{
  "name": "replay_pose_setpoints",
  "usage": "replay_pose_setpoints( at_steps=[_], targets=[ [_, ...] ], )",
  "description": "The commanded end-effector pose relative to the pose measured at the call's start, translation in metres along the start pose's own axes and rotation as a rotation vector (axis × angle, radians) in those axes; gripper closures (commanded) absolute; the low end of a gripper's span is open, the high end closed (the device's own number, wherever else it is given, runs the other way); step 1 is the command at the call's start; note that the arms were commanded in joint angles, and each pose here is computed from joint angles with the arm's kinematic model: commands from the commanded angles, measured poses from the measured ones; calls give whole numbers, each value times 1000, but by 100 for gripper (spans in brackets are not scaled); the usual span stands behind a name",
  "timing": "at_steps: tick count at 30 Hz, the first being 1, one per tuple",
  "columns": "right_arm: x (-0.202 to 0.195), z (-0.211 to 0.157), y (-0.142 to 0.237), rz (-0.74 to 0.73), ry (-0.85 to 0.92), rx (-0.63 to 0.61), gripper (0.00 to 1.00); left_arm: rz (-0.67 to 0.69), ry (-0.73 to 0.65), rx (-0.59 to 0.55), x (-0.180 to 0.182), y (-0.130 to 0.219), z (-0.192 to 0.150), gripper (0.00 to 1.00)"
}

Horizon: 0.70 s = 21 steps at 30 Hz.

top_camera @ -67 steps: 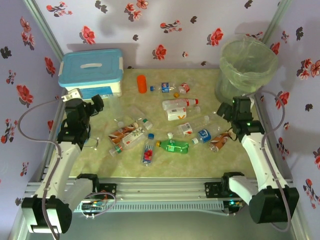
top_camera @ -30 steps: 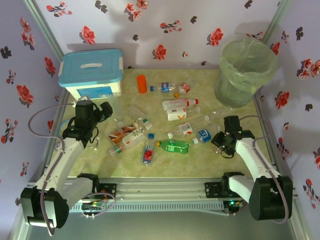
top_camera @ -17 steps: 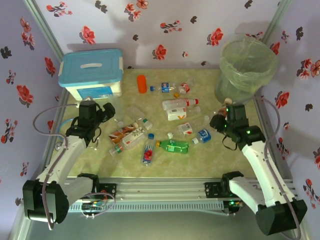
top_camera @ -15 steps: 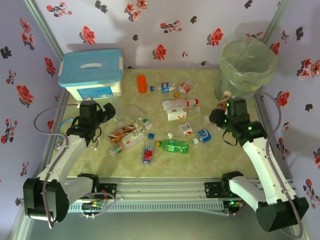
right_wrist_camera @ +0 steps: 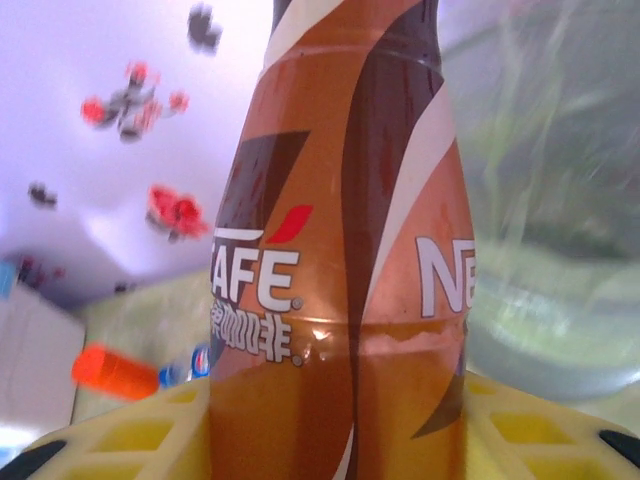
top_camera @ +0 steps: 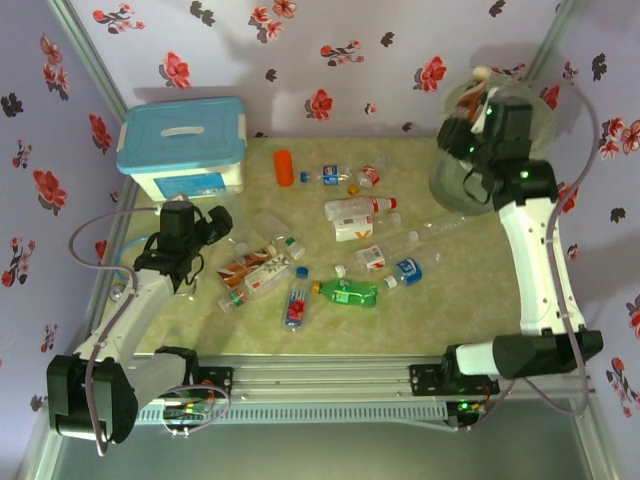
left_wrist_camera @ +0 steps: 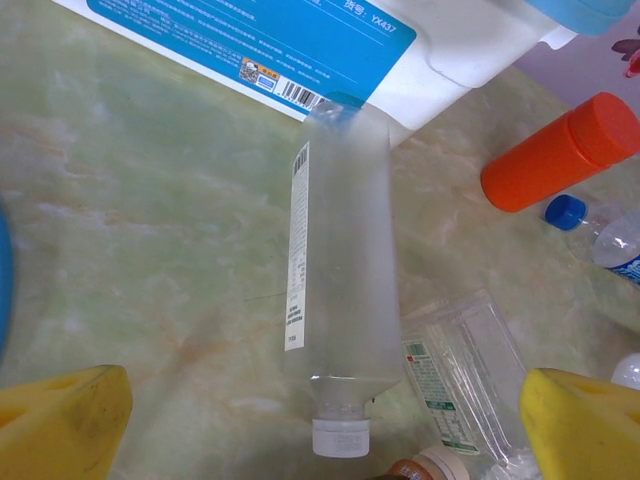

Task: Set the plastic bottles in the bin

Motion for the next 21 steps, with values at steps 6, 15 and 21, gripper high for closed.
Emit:
replay_pose_setpoints(
  at_steps=[6, 15, 21],
  targets=[
    [-47, 48, -60, -154, -22, -32, 63, 15, -40, 36, 5, 1, -8, 1],
    [-89, 50, -133, -283, 1, 57, 63, 24, -59, 49, 3, -2, -8, 0],
    [-107, 31, -168, -307, -6, 129, 63, 34, -58, 66, 5, -7, -11, 0]
  ],
)
Point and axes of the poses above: each hand's point on the last joint's axis, 136 mm out from that joint toward the fingers, its own y axis back along the fingers, its own x axis along the line the jaws close on, z = x × y, the point moved 9 cm from there along y, back along the fingers, and after that the axes turned 9 degrees about y, right-handed, at the moved point
